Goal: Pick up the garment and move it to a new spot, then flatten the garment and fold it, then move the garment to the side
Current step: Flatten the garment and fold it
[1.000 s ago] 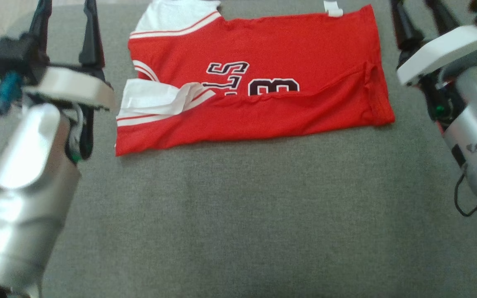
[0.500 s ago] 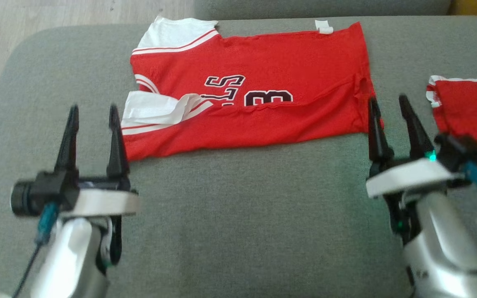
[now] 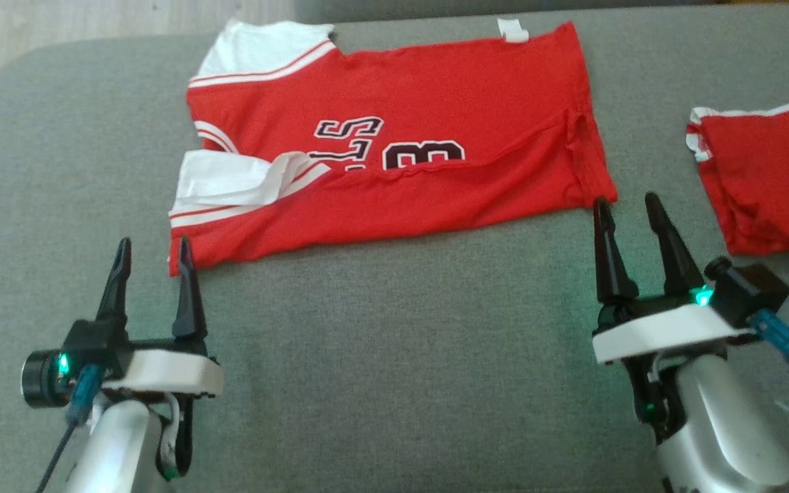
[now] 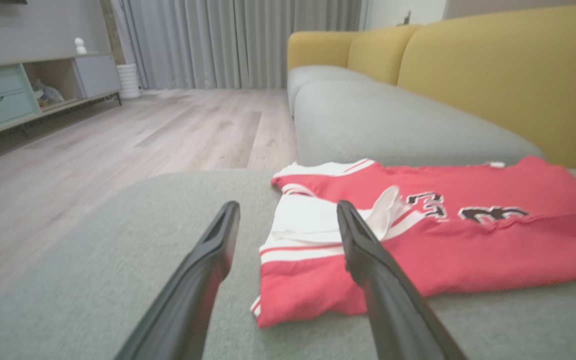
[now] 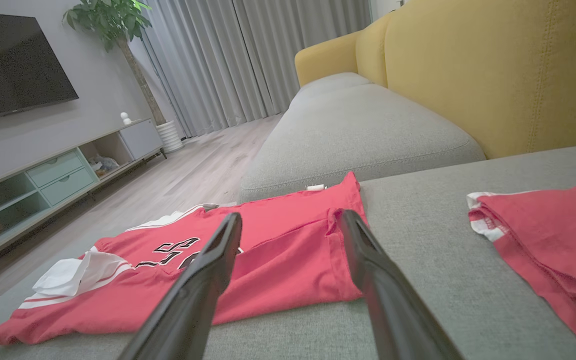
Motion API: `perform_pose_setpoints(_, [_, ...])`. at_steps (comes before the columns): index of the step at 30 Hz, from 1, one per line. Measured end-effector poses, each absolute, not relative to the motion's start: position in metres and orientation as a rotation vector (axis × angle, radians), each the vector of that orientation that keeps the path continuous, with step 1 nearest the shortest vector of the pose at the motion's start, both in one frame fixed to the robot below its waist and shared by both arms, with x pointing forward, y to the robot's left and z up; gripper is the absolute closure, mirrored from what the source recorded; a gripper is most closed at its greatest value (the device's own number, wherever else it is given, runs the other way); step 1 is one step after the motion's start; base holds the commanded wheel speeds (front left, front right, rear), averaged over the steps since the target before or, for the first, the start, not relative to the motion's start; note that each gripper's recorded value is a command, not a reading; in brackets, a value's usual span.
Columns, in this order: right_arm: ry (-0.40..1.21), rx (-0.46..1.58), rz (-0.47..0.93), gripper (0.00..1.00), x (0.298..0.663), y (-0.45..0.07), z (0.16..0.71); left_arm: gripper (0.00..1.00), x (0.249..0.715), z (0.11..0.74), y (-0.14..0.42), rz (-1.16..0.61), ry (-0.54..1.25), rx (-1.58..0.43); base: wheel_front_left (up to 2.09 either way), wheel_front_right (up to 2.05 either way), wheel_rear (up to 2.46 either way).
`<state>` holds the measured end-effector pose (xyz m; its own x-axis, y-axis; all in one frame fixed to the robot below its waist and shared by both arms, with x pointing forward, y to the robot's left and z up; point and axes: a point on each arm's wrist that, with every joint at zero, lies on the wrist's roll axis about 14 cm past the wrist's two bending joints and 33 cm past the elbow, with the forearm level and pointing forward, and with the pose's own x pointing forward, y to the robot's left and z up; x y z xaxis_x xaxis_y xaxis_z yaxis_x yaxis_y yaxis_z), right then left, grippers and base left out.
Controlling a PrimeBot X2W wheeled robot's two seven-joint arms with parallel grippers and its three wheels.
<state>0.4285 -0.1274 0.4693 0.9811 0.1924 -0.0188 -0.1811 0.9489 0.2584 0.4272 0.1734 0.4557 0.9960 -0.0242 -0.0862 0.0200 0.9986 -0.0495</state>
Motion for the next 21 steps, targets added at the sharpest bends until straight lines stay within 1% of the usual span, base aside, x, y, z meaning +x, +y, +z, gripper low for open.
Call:
perform_pose_setpoints(6, [0.053, 0.253, 0.186, 0.0, 0.434, -0.129, 0.463, 0.0, 0.438, 0.413, 0.182, 0.003, 0.242, -0.018, 0.0, 0.0, 0.0])
perform_pose_setpoints(11, [0.084, 0.255, 0.194, 0.0, 0.432, -0.125, 0.452, 0.0, 0.446, 0.389, 0.185, 0.016, 0.321, 0.002, 0.0, 0.0, 0.0])
perform_pose_setpoints(21, [0.112, 0.273, 0.183, 0.0, 0.439, -0.128, 0.439, 0.0, 0.461, 0.352, 0.178, -0.02, 0.47, 0.016, 0.0, 0.0, 0.0])
